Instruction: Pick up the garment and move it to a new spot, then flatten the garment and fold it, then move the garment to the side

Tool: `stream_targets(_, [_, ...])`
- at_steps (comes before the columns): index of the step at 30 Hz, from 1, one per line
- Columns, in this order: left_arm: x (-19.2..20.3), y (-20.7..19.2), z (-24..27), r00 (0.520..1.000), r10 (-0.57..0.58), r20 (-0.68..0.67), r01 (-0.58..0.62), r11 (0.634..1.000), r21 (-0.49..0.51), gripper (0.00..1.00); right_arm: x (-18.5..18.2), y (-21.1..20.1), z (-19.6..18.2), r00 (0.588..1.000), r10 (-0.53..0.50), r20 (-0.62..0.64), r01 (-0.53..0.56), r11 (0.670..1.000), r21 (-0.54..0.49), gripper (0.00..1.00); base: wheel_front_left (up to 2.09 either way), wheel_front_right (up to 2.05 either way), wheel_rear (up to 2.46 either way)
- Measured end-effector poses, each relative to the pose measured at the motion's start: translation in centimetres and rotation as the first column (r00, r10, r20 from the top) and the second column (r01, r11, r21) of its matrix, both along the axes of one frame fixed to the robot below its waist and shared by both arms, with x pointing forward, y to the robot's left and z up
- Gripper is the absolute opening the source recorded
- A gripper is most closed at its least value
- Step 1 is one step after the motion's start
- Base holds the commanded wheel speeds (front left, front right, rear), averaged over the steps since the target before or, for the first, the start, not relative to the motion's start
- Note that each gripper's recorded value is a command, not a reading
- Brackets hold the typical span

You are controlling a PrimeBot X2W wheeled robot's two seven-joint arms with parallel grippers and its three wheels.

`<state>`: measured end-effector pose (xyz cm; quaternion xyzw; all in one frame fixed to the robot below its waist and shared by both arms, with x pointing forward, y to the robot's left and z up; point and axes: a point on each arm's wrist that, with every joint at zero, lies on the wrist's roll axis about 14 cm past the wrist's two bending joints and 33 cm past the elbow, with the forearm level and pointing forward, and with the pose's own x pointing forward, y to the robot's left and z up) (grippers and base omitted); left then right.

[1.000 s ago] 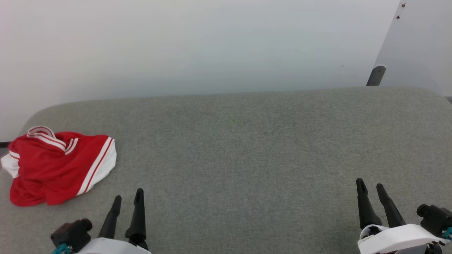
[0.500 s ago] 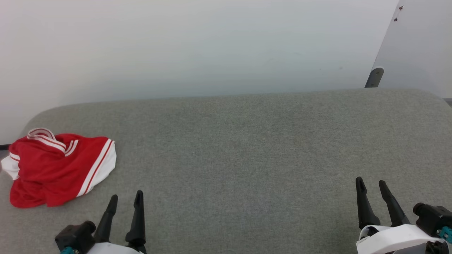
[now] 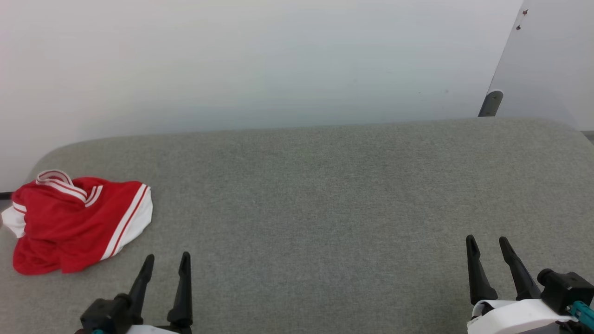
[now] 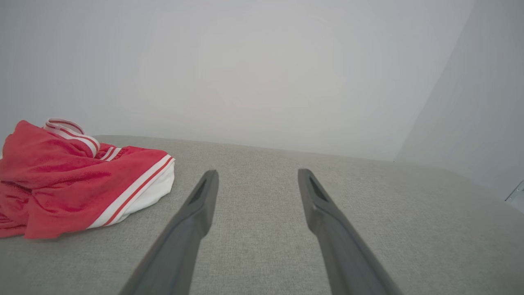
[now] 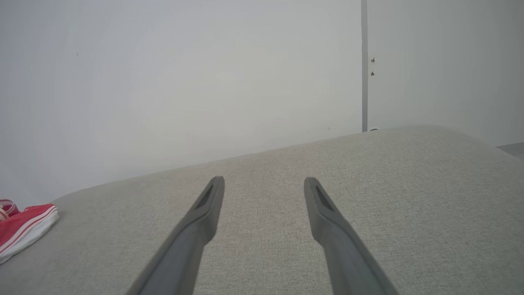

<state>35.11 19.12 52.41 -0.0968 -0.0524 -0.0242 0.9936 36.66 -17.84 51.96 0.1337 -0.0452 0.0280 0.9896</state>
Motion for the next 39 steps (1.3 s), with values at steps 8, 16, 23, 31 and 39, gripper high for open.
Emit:
stream_targets(8, [-0.2,-0.3,0.3,1.000,-0.014,0.021,0.012,0.998,0.064,1.00,-0.1,0.1,0.4,1.000,0.003,0.018,-0.002,0.998,-0.058,1.00,0.00,0.00,0.00])
stream_targets(16, [-0.5,-0.6,0.6,0.999,-0.026,0.043,0.020,0.993,0.119,1.00,-0.2,0.3,0.7,0.999,0.010,0.034,-0.006,0.994,-0.111,1.00,0.00,0.00,0.00])
stream_targets(23, [-0.7,-0.8,0.8,0.998,-0.037,0.056,0.028,0.987,0.156,1.00,-0.3,0.4,0.9,0.999,0.015,0.045,-0.009,0.990,-0.144,1.00,0.00,0.00,0.00])
stream_targets(31, [-0.7,-0.9,0.8,0.998,-0.039,0.055,0.031,0.988,0.152,1.00,-0.3,0.4,0.9,0.999,0.015,0.045,-0.009,0.990,-0.144,1.00,0.00,0.00,0.00])
stream_targets(39, [-1.0,0.2,0.3,0.999,0.000,0.037,-0.005,0.992,0.125,1.00,-0.3,0.7,0.6,0.999,0.024,0.038,-0.018,0.990,-0.143,1.00,0.00,0.00,0.00])
